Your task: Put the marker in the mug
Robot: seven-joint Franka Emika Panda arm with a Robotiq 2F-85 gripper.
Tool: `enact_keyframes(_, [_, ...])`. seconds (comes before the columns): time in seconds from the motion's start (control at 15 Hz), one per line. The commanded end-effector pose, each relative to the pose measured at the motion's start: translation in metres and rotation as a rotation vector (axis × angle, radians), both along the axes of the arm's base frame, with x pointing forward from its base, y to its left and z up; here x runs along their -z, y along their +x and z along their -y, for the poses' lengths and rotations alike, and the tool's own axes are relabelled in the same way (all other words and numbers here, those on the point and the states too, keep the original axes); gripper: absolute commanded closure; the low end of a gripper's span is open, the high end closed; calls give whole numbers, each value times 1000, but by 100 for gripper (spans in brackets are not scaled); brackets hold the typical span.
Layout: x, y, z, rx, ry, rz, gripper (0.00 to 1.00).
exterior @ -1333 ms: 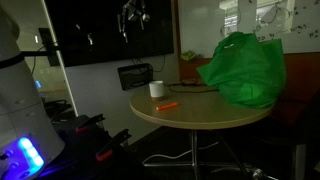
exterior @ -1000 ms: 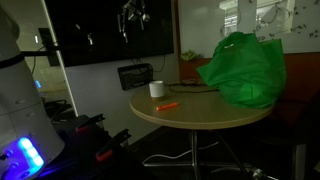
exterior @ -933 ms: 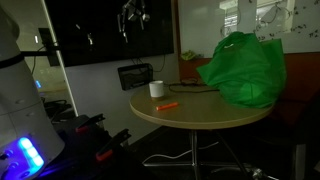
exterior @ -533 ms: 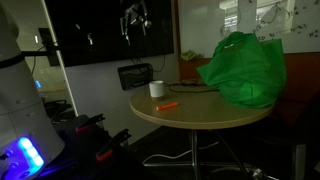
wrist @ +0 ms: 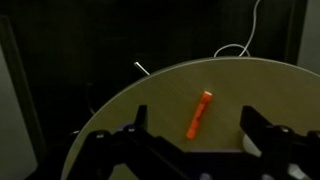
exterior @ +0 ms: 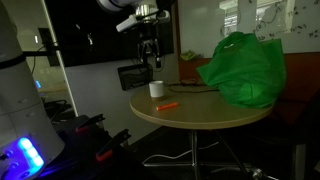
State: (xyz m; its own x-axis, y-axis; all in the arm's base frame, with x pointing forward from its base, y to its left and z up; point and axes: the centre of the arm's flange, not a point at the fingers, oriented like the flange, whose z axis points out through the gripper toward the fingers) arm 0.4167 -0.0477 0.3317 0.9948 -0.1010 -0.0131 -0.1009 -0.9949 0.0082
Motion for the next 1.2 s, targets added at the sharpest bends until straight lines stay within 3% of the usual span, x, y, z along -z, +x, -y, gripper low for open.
enact_keyframes(0.0, [46, 55, -9, 50, 37, -39, 0])
enact_keyframes(0.47, [139, 107, -13, 132, 25, -178, 0])
enact_keyframes(0.8, [181, 120, -26, 200, -8, -199, 0])
enact_keyframes(1.13, [199, 130, -28, 231, -28, -179, 0])
